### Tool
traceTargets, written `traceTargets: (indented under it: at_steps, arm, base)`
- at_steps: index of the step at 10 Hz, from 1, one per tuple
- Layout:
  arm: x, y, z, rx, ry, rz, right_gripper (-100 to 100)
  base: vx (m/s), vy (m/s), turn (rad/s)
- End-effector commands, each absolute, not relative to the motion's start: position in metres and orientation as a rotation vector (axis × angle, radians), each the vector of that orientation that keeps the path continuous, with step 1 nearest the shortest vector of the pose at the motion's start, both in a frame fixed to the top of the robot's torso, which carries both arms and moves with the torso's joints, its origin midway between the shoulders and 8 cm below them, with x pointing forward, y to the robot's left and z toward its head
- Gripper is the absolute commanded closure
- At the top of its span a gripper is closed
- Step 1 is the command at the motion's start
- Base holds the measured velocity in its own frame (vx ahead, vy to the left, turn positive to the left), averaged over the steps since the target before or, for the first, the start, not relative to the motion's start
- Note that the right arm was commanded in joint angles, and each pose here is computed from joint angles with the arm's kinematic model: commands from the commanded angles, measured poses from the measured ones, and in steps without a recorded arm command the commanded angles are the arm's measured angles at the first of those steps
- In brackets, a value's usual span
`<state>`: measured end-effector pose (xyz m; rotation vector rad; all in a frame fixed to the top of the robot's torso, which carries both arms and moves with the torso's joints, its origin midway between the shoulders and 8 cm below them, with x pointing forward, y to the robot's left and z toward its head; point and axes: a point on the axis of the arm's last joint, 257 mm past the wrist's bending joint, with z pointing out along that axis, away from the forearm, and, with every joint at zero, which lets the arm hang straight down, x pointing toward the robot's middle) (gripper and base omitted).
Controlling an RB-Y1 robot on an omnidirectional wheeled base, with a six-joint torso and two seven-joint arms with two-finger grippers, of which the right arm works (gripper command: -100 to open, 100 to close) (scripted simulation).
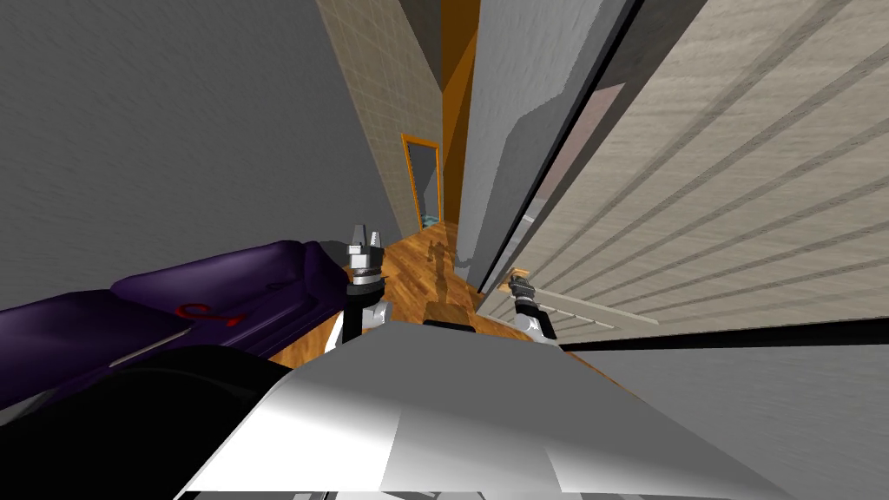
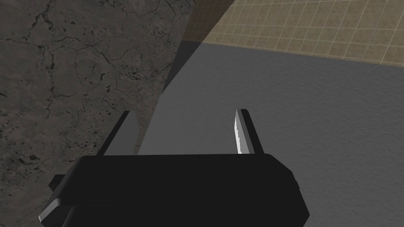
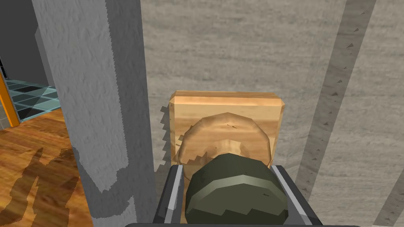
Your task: Pull the door open
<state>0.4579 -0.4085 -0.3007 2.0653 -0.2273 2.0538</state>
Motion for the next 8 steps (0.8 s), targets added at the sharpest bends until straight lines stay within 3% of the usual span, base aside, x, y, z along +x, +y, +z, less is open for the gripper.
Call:
traceTargets:
  at_steps: [1,3,8]
  arm:
    - [0.459,-0.408,-0.299,2.060,-0.230,2.061,100]
    - [0.455,-0.409,-0.301,2.077,-0.221,2.065,100]
    - [0.447,-0.410,-0.298,2.101,-0.203,2.102,100]
  base:
    - [-0.010,0.003,-0.002]
    - [-0.073,-0.017,0.095]
    - [-0.262,-0.063,0.193]
